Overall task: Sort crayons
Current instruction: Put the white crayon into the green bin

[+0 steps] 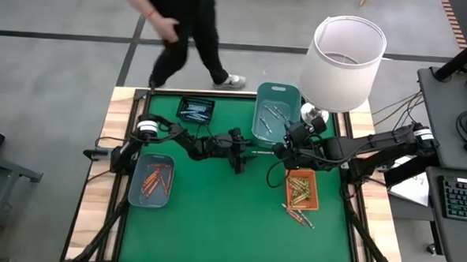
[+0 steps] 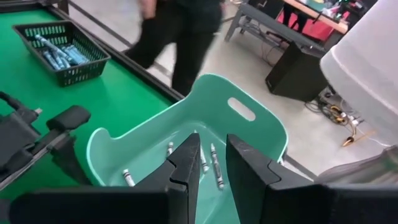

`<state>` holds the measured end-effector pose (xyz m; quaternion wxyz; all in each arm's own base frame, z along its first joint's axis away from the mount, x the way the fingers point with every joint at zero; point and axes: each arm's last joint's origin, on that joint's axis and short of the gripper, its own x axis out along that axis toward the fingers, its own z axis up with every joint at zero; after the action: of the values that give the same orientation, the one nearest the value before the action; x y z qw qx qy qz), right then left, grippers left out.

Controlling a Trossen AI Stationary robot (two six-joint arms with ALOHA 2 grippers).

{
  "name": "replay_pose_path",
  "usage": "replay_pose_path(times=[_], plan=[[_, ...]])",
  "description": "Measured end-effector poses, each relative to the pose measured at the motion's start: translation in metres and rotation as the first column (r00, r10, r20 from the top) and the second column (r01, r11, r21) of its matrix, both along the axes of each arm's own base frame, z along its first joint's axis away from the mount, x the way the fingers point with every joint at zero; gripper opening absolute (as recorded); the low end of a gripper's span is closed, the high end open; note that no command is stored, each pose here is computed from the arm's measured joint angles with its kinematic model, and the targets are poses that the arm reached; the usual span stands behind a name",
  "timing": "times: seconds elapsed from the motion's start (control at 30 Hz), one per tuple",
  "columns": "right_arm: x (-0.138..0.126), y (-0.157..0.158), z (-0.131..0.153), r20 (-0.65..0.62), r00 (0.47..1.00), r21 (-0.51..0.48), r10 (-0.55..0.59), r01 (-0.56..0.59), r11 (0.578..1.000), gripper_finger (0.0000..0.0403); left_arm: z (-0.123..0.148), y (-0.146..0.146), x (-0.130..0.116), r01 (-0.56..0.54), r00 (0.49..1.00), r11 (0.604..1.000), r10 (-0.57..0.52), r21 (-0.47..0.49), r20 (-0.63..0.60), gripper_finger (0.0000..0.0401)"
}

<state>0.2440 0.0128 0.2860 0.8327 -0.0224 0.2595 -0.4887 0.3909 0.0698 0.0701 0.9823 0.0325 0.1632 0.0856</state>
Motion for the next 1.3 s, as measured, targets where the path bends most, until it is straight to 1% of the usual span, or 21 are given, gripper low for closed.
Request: replay_pose_path(times=[0.23, 0.37, 0.5, 0.6, 0.73, 0.87, 1.0, 1.03, 1.3], plan=[[0.000, 0.000, -0.001, 0.009, 1.000, 0.029, 0.008, -0.008, 1.000, 0.0068, -0.010, -0.001, -0.001, 0.020, 1.000, 0.999, -0.021, -0.028, -0.021, 0.0212], [0.001, 0.001, -0.001, 0.014, 1.000, 0.031, 0.008, -0.008, 0.999, 0.0068, -0.013, 0.000, 0.005, 0.020, 1.000, 0.999, -0.021, -0.038, -0.021, 0.0211], [0.001, 0.001, 0.000, 0.024, 1.000, 0.039, 0.007, -0.008, 0.999, 0.0068, -0.015, 0.001, 0.010, 0.020, 1.000, 0.999, -0.021, -0.040, -0.019, 0.0199], [0.001, 0.001, -0.001, 0.024, 1.000, 0.056, 0.017, -0.019, 0.998, 0.0068, -0.015, 0.001, 0.010, 0.021, 1.000, 0.999, -0.022, -0.040, -0.021, 0.0179], [0.001, 0.001, -0.001, 0.023, 1.000, 0.057, 0.019, -0.020, 0.998, 0.0068, -0.016, 0.000, 0.010, 0.026, 0.999, 0.999, -0.027, -0.042, -0.024, 0.0137], [0.001, 0.001, -0.001, 0.015, 1.000, 0.056, 0.024, -0.025, 0.998, 0.0068, -0.016, -0.001, 0.010, 0.033, 0.999, 0.998, -0.034, -0.045, -0.028, 0.0080], [0.002, 0.002, -0.002, -0.003, 0.999, 0.083, 0.054, -0.054, 0.995, 0.0068, -0.017, -0.002, 0.010, 0.044, 0.999, 0.998, -0.045, -0.046, -0.029, 0.0015], [0.002, 0.002, -0.002, -0.006, 0.998, 0.091, 0.061, -0.061, 0.994, 0.0068, -0.016, -0.003, 0.010, 0.048, 0.998, 0.998, -0.050, -0.048, -0.029, 0.0009], [0.002, 0.009, -0.004, -0.020, 0.990, 0.173, 0.142, -0.136, 0.976, 0.0068, -0.009, -0.016, 0.011, 0.056, 0.998, 0.996, -0.058, -0.069, -0.019, 0.0002]])
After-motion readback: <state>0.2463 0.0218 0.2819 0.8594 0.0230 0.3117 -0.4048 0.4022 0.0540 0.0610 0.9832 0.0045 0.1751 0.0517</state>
